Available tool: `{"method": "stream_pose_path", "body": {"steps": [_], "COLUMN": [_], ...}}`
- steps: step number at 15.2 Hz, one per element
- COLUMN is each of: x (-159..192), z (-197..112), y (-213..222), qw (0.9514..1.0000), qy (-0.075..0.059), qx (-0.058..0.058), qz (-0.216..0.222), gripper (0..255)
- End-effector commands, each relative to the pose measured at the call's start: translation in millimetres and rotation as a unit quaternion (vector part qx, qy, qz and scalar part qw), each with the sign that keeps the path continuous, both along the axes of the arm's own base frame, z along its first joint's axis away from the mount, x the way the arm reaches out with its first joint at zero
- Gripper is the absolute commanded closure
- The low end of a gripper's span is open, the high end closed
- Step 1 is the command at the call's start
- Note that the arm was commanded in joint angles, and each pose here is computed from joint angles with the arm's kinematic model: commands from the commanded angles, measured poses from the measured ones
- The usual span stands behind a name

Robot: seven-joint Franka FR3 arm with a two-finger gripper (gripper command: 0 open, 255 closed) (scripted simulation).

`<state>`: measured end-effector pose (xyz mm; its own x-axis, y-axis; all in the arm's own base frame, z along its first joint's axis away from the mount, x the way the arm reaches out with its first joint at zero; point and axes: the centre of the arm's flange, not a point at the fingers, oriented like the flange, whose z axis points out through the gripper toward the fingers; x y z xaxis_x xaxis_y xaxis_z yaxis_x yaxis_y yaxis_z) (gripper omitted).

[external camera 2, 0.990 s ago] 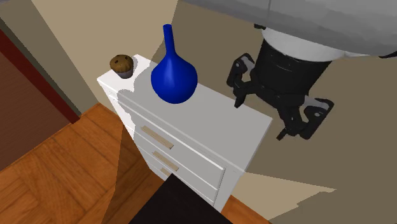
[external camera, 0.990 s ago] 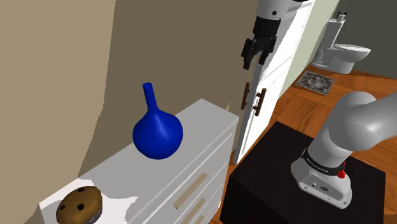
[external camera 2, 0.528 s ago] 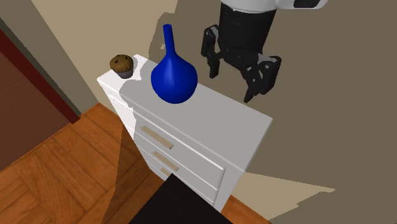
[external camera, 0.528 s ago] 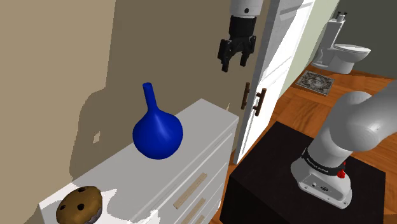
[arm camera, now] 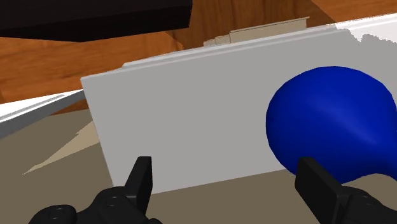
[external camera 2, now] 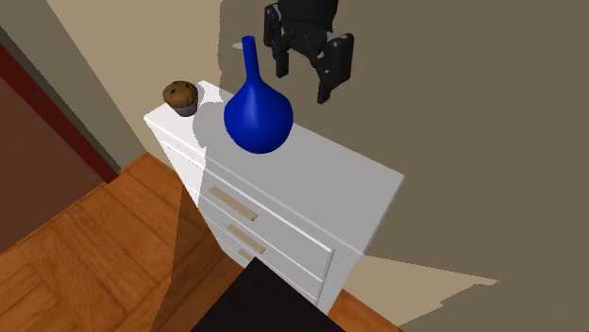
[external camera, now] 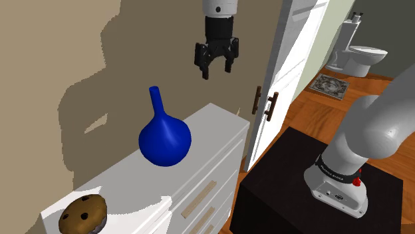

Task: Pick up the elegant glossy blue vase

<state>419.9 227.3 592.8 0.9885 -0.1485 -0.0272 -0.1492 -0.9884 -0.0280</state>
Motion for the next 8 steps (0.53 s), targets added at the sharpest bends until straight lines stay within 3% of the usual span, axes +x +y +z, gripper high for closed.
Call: {"method": "stream_pose_path", "body": {"steps": [1, 8], "x": [10, 50], "z": [3, 8], "y": [25, 112], "qw": [1.0, 0.9996], "qy": [0.007, 0.028], "qx": [0.0, -0.003], "qz": [0.0, 0.003], "gripper": [0, 0]}}
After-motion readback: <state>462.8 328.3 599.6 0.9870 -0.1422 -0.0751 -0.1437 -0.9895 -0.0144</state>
